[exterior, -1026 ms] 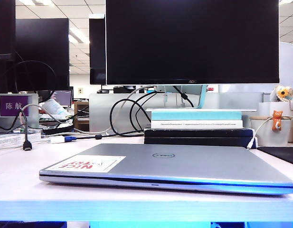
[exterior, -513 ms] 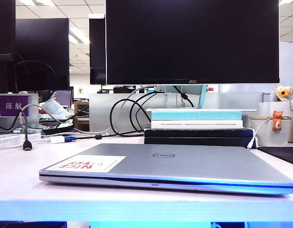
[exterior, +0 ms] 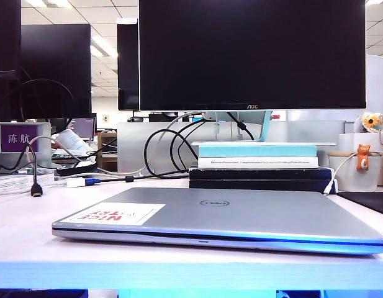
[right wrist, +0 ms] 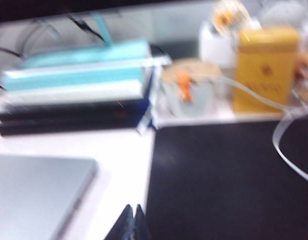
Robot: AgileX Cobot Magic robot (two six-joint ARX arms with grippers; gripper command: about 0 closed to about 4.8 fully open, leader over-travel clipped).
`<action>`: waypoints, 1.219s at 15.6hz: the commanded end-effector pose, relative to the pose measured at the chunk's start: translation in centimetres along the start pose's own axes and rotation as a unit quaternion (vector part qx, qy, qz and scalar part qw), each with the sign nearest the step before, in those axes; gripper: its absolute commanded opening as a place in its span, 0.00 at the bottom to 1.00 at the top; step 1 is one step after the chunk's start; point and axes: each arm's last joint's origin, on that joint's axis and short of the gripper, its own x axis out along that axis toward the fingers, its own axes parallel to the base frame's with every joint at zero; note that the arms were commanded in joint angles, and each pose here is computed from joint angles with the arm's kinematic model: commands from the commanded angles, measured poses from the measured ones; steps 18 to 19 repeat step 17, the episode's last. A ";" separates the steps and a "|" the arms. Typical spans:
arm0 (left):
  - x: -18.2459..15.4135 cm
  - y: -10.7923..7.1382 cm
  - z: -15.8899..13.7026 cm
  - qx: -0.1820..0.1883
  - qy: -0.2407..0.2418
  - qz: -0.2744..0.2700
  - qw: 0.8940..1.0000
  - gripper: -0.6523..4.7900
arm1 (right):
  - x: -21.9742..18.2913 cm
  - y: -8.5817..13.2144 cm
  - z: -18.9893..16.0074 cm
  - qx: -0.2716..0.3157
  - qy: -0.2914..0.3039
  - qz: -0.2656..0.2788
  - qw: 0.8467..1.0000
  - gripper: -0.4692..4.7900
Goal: Close the lid of the gray laptop.
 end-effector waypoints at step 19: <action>0.1 -0.1 -1.3 -0.007 0.031 0.002 0.999 0.11 | 0.0 -0.1 -0.6 0.021 0.025 -0.012 0.999 0.08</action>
